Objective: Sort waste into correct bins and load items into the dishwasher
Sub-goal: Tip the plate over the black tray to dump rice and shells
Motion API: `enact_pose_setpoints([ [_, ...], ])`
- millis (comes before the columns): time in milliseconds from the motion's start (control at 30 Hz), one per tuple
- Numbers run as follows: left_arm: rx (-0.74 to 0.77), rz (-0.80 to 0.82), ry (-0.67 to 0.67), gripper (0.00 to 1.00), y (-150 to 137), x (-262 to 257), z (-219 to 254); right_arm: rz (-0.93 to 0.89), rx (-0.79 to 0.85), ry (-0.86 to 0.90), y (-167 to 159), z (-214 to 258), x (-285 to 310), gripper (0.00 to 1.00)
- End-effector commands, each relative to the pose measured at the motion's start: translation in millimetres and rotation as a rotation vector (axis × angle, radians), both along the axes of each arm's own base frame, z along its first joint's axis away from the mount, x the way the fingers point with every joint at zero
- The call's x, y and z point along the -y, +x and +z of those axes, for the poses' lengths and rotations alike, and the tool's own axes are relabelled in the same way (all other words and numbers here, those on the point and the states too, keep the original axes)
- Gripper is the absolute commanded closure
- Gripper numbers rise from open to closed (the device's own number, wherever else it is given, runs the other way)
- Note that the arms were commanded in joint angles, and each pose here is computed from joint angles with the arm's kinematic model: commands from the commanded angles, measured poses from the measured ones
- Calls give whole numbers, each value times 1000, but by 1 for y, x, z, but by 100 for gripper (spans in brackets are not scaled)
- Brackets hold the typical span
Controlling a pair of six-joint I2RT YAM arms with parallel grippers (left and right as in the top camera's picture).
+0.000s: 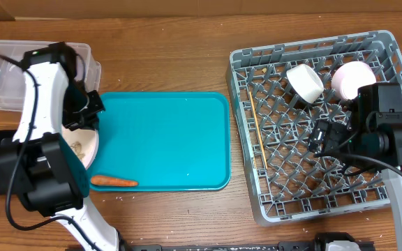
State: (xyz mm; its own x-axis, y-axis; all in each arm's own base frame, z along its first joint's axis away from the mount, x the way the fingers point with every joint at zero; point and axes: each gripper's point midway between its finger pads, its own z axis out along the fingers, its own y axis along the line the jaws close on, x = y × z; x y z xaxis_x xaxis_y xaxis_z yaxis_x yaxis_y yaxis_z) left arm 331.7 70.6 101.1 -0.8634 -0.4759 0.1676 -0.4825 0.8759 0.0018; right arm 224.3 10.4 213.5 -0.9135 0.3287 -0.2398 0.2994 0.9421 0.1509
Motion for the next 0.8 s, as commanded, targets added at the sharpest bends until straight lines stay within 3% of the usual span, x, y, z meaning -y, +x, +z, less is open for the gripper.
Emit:
enact_pose_setpoints([
  [0, 104, -18, -81, 96, 7, -6, 21, 4, 5, -7, 0, 0, 1, 0],
  [767, 478, 156, -481, 96, 1, -56, 77, -1, 7, -22, 1, 0, 4, 0],
])
